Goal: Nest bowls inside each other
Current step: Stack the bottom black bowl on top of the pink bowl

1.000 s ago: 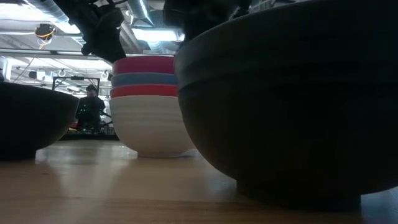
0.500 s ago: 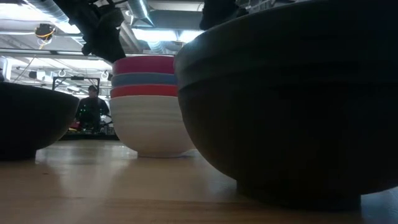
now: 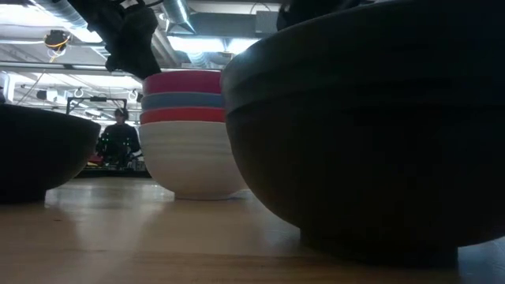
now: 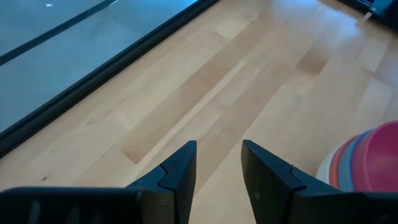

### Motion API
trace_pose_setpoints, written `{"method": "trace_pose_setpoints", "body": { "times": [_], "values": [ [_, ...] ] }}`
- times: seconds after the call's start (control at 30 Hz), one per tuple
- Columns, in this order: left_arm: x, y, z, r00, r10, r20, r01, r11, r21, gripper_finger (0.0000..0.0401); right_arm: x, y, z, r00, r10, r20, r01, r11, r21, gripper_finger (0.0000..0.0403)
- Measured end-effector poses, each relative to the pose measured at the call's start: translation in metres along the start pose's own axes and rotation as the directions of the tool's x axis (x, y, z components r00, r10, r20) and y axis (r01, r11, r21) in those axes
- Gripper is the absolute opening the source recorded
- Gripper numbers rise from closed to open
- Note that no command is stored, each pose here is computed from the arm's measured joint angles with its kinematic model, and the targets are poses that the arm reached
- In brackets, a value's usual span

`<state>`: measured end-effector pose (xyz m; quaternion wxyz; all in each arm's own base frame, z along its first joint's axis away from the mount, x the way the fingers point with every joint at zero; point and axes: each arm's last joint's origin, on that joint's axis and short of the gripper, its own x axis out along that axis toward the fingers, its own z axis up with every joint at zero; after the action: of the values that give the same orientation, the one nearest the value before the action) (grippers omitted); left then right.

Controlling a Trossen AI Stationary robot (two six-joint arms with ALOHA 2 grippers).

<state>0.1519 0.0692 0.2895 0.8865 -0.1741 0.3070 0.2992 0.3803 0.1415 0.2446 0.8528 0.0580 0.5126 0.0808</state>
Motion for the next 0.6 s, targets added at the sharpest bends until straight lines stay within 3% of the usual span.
{"method": "trace_pose_setpoints", "body": {
  "times": [0.6],
  "values": [
    [0.0,0.0,0.0,1.0,-0.003,-0.001,0.003,1.0,-0.001,0.0121,0.033,0.001,-0.027,0.999,0.045,0.028,-0.047,0.997,0.066,0.0168]
  ]
}}
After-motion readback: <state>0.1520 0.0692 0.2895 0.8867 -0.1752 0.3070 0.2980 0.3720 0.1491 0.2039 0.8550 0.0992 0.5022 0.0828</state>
